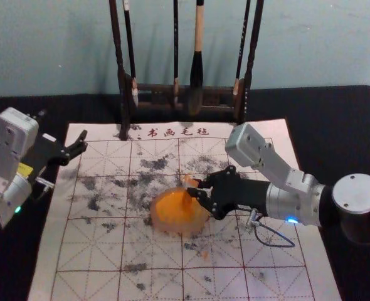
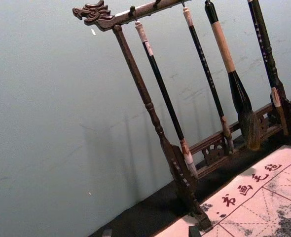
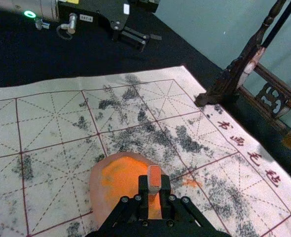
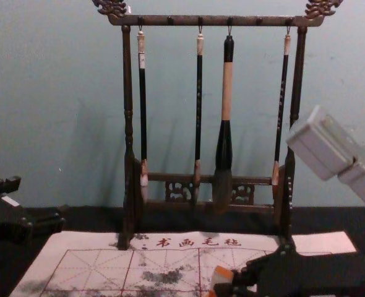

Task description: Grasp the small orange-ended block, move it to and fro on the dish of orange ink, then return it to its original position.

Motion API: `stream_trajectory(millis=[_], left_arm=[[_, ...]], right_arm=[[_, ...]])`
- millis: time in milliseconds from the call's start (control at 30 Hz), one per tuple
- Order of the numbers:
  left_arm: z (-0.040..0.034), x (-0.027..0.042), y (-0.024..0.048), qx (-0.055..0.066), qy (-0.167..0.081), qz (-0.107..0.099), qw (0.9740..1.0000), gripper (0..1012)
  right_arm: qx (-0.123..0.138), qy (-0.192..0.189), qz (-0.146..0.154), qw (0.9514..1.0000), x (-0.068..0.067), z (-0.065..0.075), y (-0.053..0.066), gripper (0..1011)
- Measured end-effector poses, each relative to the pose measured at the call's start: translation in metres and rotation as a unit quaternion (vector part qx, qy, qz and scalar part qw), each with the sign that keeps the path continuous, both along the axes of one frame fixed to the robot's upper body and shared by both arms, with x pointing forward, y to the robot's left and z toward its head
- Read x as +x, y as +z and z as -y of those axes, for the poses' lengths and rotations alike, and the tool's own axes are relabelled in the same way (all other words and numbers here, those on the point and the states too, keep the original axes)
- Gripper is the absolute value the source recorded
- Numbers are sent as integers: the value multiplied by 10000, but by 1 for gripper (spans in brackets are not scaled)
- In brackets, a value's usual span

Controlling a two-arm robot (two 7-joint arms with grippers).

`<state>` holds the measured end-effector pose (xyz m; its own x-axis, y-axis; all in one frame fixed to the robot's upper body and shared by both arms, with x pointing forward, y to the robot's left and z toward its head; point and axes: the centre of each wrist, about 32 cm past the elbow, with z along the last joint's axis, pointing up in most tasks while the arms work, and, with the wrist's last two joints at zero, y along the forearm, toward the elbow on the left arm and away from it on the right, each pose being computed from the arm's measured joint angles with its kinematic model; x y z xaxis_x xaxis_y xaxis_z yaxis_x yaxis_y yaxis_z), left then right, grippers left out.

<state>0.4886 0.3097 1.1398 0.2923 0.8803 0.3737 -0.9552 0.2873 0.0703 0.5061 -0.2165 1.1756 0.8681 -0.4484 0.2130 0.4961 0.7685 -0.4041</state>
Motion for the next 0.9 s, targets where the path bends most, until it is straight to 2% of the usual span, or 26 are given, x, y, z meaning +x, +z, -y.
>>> stream_trajectory(millis=[900], left_arm=[[0,0,0,0,0,0,10000,1001]], right_arm=[[64,71,-87,9999,-158,57,-7,129]])
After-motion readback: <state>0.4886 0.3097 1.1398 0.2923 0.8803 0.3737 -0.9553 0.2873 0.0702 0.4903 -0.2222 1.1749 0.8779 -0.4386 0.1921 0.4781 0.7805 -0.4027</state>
